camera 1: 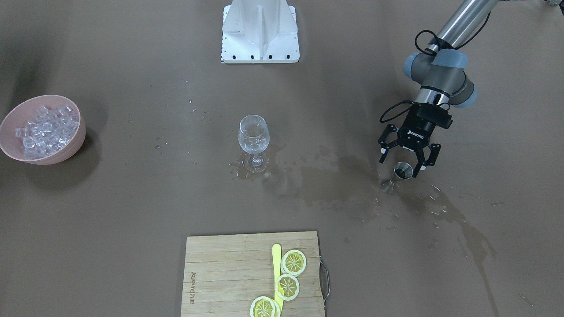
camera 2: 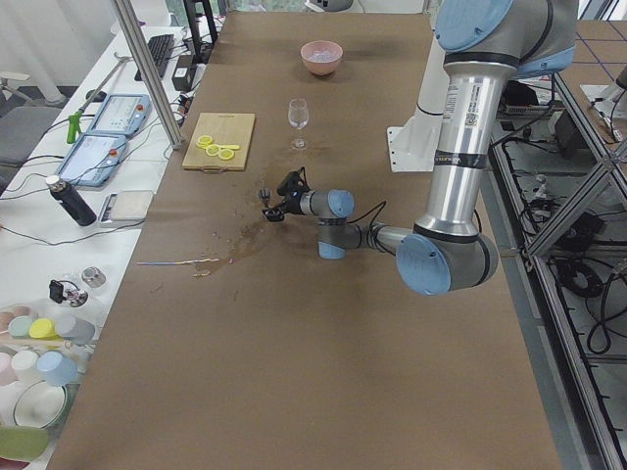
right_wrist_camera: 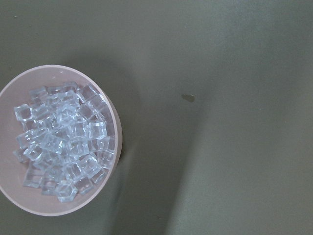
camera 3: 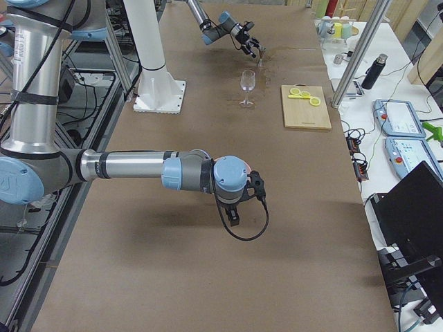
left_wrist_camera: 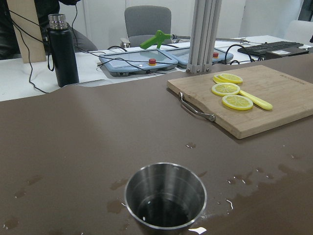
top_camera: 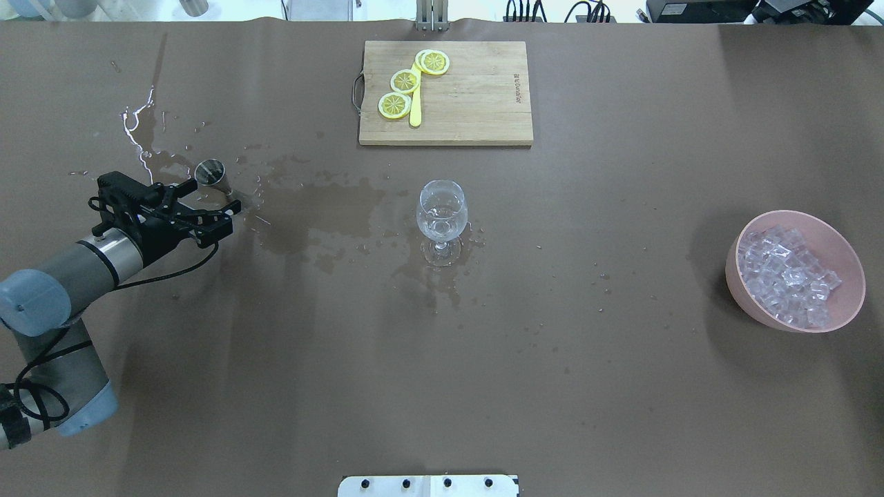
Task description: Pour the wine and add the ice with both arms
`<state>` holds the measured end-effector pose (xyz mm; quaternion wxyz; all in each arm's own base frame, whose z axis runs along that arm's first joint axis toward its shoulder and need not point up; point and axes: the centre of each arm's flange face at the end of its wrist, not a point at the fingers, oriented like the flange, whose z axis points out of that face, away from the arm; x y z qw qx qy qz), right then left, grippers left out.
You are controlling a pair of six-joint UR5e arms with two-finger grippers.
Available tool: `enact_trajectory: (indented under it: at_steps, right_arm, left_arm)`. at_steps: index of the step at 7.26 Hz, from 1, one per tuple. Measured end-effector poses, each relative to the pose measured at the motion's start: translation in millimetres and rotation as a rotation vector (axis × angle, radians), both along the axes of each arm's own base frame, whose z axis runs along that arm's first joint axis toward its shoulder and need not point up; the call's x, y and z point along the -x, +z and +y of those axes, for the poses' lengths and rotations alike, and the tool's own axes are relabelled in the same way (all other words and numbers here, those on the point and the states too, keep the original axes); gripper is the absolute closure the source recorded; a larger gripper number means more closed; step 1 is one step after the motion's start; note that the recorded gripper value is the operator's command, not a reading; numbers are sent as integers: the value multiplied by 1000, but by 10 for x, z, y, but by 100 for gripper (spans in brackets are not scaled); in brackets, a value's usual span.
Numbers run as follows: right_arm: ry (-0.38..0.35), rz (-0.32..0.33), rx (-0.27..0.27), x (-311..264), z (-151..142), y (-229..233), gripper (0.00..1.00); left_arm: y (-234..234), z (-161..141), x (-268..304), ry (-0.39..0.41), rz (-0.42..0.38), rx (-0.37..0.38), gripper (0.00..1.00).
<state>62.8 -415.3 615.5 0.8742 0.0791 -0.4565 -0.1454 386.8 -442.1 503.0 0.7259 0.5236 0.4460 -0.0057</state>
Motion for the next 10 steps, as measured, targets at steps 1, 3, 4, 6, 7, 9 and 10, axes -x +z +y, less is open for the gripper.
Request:
enact_trajectory:
  at_steps: [1,3,4,6,7,9,10]
  right_arm:
    - [0,0,-2,0,-1,-10,0]
    - [1,0,-5,0,-2,-29,0]
    - [1,1,-5,-1,-3,-32,0]
    - [1,2,-7,-1,-8,-38,0]
    - [1,2,-7,-1,-8,-38,0]
    - [1,1,-5,-1,-8,-31,0]
    - [1,1,-6,-1,-8,-33,0]
  left_arm:
    - [-1,-40,-54,-6,-3,1,3]
    - [-39,-134,-167,-30,-4,-1,14]
    - [-46,-155,-191,-34,-17,-10,20]
    - [-57,-172,-201,-33,-70,-59,25]
    - [-50,-172,-202,-32,-81,-69,25]
    - [-27,-169,-207,-30,-88,-70,25]
    - [-23,-166,-210,-28,-86,-67,25]
